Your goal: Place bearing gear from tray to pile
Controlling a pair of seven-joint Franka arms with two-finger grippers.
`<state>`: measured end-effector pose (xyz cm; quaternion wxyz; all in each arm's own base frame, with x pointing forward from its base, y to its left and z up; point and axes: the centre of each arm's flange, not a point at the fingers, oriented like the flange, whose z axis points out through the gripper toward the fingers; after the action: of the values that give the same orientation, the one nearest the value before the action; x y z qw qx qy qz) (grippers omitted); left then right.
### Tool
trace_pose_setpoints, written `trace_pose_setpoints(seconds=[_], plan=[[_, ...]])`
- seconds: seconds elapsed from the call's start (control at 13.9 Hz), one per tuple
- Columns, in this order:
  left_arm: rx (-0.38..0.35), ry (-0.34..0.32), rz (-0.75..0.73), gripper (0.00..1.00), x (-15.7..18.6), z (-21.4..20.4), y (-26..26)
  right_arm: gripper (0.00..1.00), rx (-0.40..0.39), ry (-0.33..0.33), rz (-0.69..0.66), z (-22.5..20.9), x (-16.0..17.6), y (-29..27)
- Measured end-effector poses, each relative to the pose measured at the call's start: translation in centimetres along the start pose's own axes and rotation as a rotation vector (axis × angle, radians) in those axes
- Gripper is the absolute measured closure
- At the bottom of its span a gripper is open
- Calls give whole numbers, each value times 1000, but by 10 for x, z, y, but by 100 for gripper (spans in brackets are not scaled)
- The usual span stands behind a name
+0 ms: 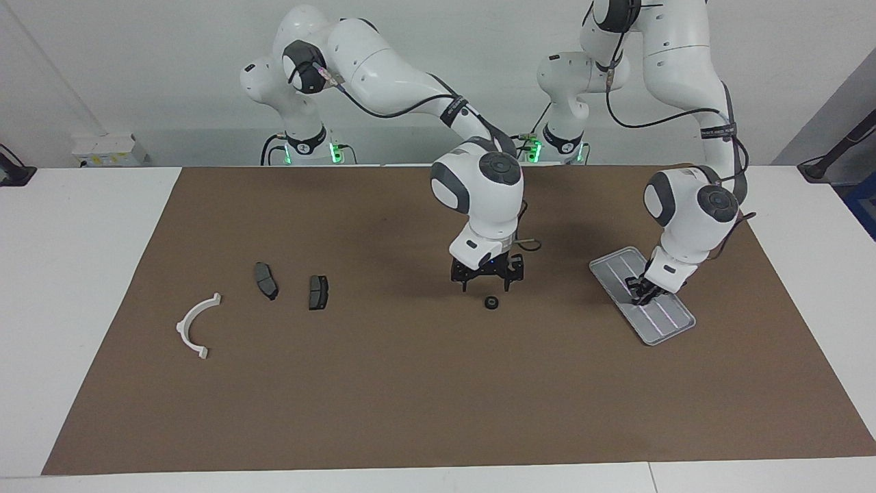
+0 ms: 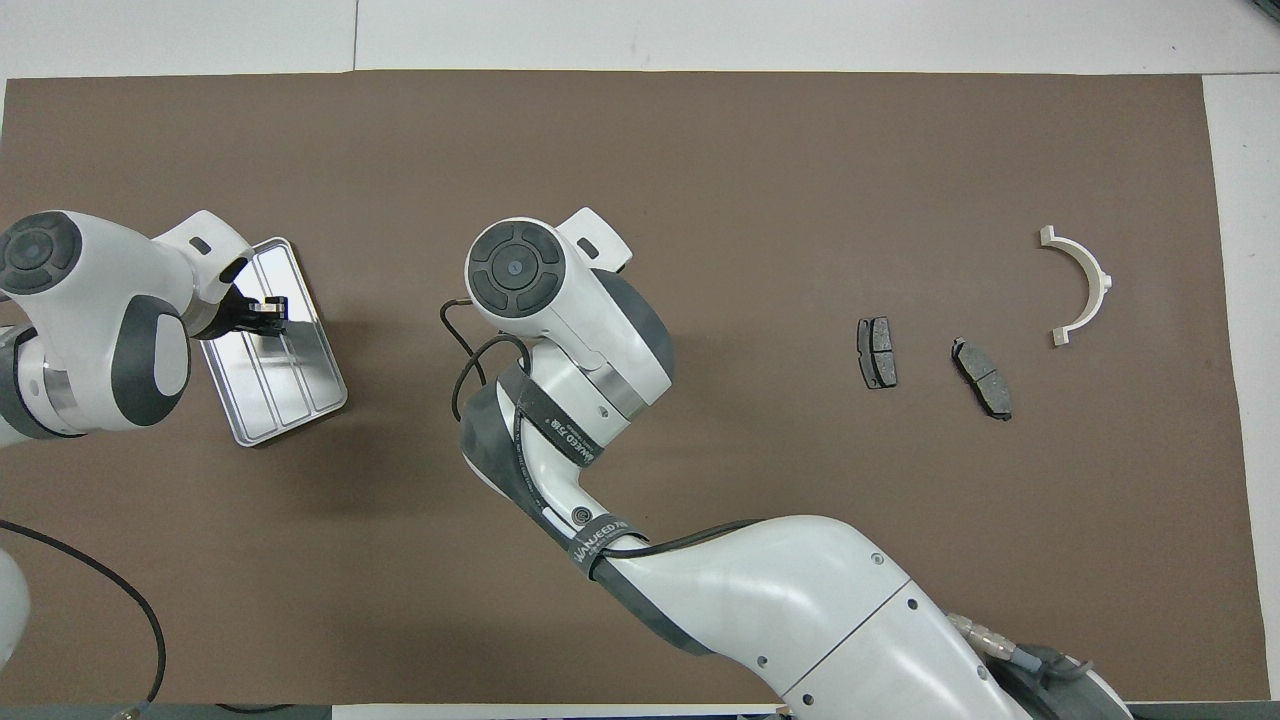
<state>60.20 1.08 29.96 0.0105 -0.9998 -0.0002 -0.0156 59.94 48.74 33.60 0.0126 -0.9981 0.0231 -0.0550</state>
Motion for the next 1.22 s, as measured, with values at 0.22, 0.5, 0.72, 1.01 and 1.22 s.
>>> trace_pose_setpoints(seconds=[0.22, 0.5, 0.72, 1.01, 1.22], plan=[[0, 0, 0, 76, 0, 0, 0, 0, 1, 2, -5, 11, 1, -6], [0, -3, -1, 76, 0, -1, -1, 0, 3, 3, -10, 17, -1, -10], [1, -19, -5, 76, 4, -9, -3, 0, 4, 4, -11, 17, -1, -11], [1, -30, -6, 76, 9, -26, -4, 0, 2, -2, -17, 21, -5, -14], [1, -43, -6, 76, 13, -38, -4, 0, 16, 11, -18, 22, -4, -16]])
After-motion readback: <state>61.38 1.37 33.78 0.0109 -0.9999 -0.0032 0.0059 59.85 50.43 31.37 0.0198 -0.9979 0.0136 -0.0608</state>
